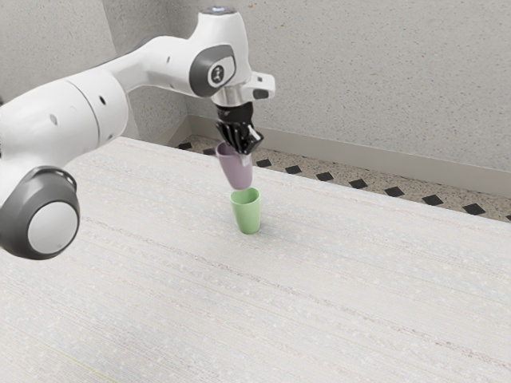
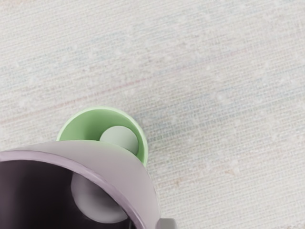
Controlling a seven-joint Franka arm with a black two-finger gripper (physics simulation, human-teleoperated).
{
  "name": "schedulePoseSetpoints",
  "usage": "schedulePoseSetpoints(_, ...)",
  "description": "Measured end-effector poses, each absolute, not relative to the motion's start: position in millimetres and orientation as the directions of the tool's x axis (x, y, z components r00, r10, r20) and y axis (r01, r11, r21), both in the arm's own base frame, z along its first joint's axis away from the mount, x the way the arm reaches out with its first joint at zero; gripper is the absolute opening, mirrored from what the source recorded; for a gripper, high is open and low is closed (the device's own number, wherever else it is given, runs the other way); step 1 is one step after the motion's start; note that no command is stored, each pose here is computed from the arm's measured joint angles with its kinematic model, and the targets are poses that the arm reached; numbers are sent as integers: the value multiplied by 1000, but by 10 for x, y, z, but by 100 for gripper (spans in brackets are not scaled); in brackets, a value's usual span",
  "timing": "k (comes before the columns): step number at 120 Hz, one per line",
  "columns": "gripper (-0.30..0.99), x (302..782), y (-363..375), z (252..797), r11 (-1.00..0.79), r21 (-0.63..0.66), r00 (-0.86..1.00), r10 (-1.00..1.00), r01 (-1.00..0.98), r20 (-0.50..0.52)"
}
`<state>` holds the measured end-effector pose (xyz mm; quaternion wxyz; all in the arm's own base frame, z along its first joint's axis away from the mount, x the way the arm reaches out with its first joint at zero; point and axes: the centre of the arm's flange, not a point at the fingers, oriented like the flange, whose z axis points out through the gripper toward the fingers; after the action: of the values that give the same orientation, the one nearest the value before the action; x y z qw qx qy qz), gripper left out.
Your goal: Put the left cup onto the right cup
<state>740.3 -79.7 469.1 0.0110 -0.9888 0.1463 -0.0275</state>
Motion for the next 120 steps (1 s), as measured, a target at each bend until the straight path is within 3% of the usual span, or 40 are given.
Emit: schedulePoseSetpoints(120, -9, 7561, -767, 4401, -957, -45, 954, -290, -287, 76)
